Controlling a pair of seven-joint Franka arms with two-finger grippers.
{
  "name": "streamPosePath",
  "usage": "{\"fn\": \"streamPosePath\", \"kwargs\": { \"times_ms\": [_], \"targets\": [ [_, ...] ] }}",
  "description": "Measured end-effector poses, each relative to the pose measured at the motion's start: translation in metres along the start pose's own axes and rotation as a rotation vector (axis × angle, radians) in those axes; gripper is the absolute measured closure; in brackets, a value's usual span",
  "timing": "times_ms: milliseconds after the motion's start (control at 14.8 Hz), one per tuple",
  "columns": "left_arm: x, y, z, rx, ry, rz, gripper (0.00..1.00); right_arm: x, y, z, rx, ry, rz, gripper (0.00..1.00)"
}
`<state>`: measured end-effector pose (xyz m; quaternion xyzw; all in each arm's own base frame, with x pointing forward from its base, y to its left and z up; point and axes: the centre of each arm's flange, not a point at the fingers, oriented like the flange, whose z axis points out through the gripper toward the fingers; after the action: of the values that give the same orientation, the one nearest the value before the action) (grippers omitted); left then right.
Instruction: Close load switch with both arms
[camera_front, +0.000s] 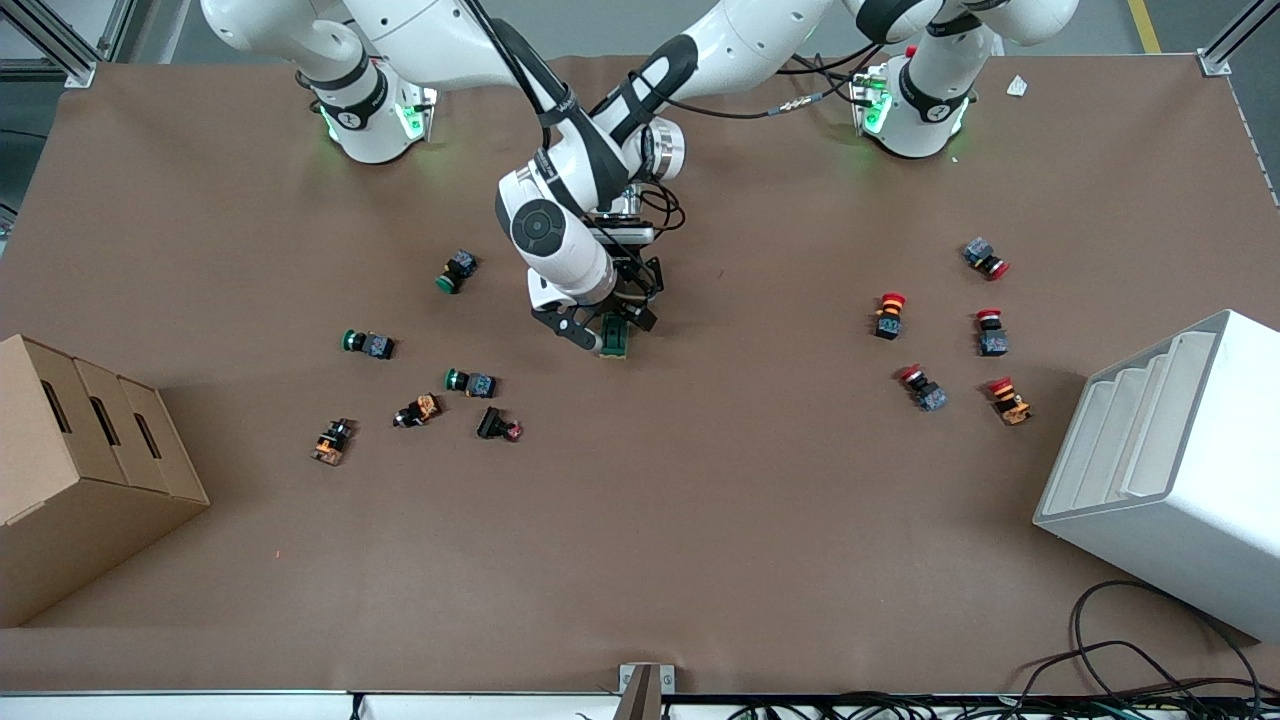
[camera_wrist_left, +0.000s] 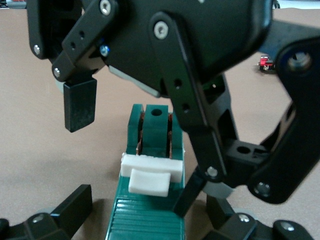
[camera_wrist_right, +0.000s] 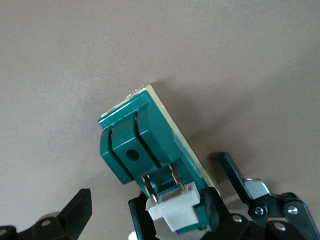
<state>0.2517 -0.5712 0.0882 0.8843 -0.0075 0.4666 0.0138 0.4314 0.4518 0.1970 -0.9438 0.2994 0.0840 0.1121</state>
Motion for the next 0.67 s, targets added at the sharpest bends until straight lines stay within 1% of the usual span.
{"fn": "streamPosePath", "kwargs": {
  "times_ms": [270,674],
  "targets": [
    [0.0003,0.0003,0.0002,0.0,0.0,-0.001,0.0,0.0011,-0.0047,-0.0015,0.017,-0.017,0.034,0.0],
    [0.0012,0.0006,0.0009,-0.001,-0.001,-0.003,0.0,0.0058,-0.0071,-0.0048,0.017,-0.038,0.066,0.0]
  ]
}}
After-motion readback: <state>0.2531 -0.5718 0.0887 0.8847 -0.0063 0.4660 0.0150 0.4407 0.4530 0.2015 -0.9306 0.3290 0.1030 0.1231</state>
